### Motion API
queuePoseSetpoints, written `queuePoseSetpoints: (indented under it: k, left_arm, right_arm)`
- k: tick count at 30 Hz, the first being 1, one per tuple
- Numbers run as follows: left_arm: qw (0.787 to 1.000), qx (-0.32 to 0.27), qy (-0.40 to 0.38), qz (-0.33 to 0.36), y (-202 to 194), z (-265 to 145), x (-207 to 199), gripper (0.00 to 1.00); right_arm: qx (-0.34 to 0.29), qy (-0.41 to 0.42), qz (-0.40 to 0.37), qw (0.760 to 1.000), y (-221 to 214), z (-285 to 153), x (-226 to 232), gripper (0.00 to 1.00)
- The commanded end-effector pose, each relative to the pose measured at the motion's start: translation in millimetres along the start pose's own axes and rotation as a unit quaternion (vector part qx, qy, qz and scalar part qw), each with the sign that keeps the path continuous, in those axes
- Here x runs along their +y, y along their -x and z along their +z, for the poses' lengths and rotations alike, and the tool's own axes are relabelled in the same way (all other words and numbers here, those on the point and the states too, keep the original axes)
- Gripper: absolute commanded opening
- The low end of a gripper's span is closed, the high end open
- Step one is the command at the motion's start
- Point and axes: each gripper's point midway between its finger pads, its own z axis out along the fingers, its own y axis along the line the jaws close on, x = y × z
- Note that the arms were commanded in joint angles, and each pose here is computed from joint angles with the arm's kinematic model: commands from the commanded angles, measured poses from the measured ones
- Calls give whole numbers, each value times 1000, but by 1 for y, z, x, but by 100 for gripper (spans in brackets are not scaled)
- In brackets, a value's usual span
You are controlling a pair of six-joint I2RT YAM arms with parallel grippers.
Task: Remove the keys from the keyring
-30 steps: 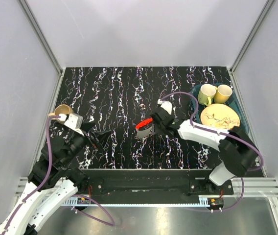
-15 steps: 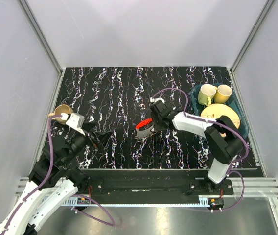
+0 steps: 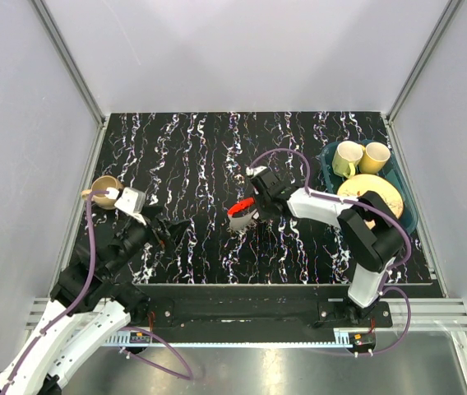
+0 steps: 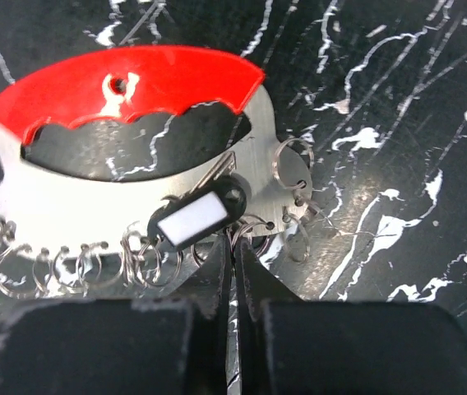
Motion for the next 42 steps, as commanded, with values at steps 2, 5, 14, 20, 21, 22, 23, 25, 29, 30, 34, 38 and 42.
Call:
queuePoseSetpoints:
  k: [2,5,14,20,21,22,23,25,29,30,34,38,42]
  left_arm:
    - [999,-8,32,-3,4,7,11,98]
    - [997,-10,67,-26,7,8,21,97]
    - [994,37,35,-93,-3,31,1,94]
    - [991,40,-71,-101,-4,39,-35,95]
    - [990,28,-90,-102,0,40,-41,95]
    - [989,25,-101,-107,0,41,-44,95]
    - [986,24,-114,-118,0,40,-49,95]
    - [982,5,-136,-128,3,42,-56,96]
    - [968,-8,-198,-151,10,40,-77,96]
    - [967,-11,-204,-151,13,42,-79,96]
    - [958,-16,-246,-147,25,40,-94,96]
    - [943,-33,-296,-150,40,33,-110,93]
    - [919,-35,-357,-164,45,20,-128,88]
  right_arm:
    - [-88,48,-86,991,50,-30,15,0]
    - [-132,57,-124,982,70,-52,19,0]
    - [-245,144,-231,931,92,-130,47,0]
    - [-357,226,-264,867,100,-215,73,0]
    - [-381,237,-267,853,102,-236,74,0]
    - [-392,248,-269,844,101,-248,77,0]
    - [-400,266,-275,833,96,-257,81,0]
    - [-437,283,-272,809,96,-289,83,0]
    - [-486,326,-268,765,87,-334,89,0]
    - [-501,333,-268,753,85,-348,89,0]
    - [-513,368,-263,730,75,-372,93,0]
    - [-520,383,-263,716,69,-382,95,0]
    - [-516,385,-259,720,68,-379,95,0]
